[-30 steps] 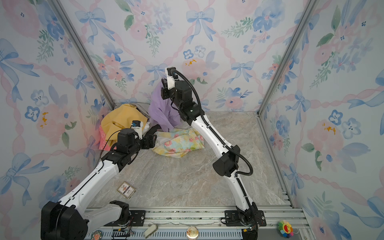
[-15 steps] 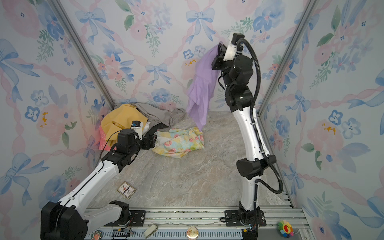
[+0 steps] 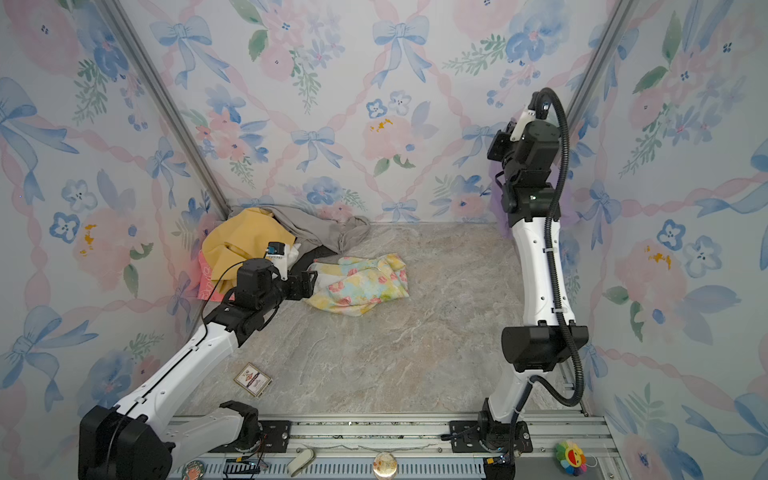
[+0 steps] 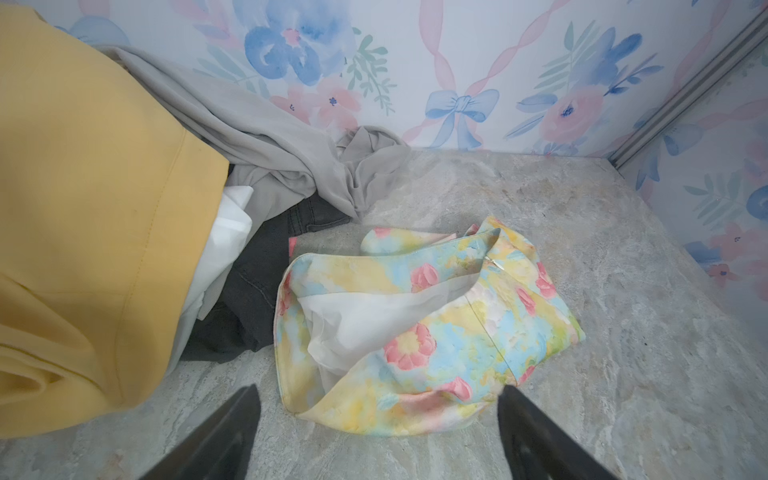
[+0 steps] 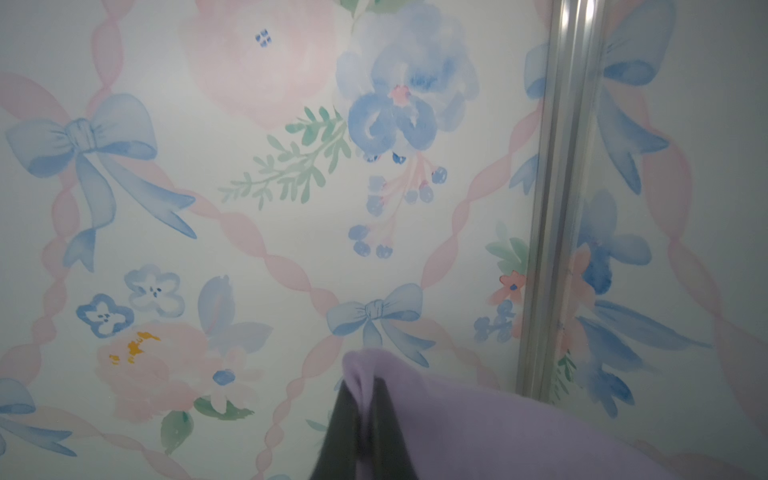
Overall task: Pick out a specific cloth from the pile
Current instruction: 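Carry the lavender cloth away from the pile and lower it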
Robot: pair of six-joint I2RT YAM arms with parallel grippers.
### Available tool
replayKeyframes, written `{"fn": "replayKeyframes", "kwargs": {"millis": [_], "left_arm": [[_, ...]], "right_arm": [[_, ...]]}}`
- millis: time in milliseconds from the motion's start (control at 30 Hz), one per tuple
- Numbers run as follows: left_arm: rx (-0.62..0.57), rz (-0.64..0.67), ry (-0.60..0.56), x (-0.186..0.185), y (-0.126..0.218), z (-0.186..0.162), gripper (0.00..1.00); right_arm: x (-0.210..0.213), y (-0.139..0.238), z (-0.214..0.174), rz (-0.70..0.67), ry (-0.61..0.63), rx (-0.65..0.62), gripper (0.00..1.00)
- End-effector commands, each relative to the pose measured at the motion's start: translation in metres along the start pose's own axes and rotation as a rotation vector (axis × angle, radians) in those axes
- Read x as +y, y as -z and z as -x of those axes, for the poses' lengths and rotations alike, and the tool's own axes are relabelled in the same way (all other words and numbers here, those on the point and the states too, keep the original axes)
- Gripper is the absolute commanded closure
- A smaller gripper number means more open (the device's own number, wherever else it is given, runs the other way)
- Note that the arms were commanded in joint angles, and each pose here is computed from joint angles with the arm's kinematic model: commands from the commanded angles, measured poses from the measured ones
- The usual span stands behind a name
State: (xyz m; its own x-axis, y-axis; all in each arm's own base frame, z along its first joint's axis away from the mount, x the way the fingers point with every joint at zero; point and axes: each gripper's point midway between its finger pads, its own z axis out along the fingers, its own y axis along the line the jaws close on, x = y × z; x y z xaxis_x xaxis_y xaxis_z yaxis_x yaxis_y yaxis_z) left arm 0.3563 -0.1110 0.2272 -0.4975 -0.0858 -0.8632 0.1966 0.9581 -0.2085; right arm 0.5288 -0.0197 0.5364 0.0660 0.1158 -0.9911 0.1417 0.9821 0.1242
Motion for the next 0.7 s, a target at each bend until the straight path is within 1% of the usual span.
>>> {"fn": "replayKeyframes", "kwargs": {"millis": [0, 133, 333, 567, 667], "left_arm": [[-0.015, -0.022, -0.025, -0.005, 0.005, 0.0, 0.09], [-0.02, -0.034, -0.026, -0.008, 0.007, 0.001, 0.09], [-0.024, -0.037, -0.024, -0.009, 0.008, 0.001, 0.09], [-0.032, -0.039, -0.025, -0.01, 0.012, 0.001, 0.09], [-0.03, -0.046, -0.025, -0.011, 0.012, 0.002, 0.09]], "right_arm": [[-0.016, -0.002, -0.013, -0.032, -0.017, 0.031, 1.0], [-0.037, -0.01, -0.043, -0.077, -0.002, 0.097, 1.0], [-0.05, -0.019, -0.095, -0.11, 0.03, 0.191, 1.0], [-0.061, -0.01, -0.143, -0.164, 0.068, 0.273, 1.0], [-0.065, -0.007, -0.176, -0.178, 0.079, 0.34, 1.0]]}}
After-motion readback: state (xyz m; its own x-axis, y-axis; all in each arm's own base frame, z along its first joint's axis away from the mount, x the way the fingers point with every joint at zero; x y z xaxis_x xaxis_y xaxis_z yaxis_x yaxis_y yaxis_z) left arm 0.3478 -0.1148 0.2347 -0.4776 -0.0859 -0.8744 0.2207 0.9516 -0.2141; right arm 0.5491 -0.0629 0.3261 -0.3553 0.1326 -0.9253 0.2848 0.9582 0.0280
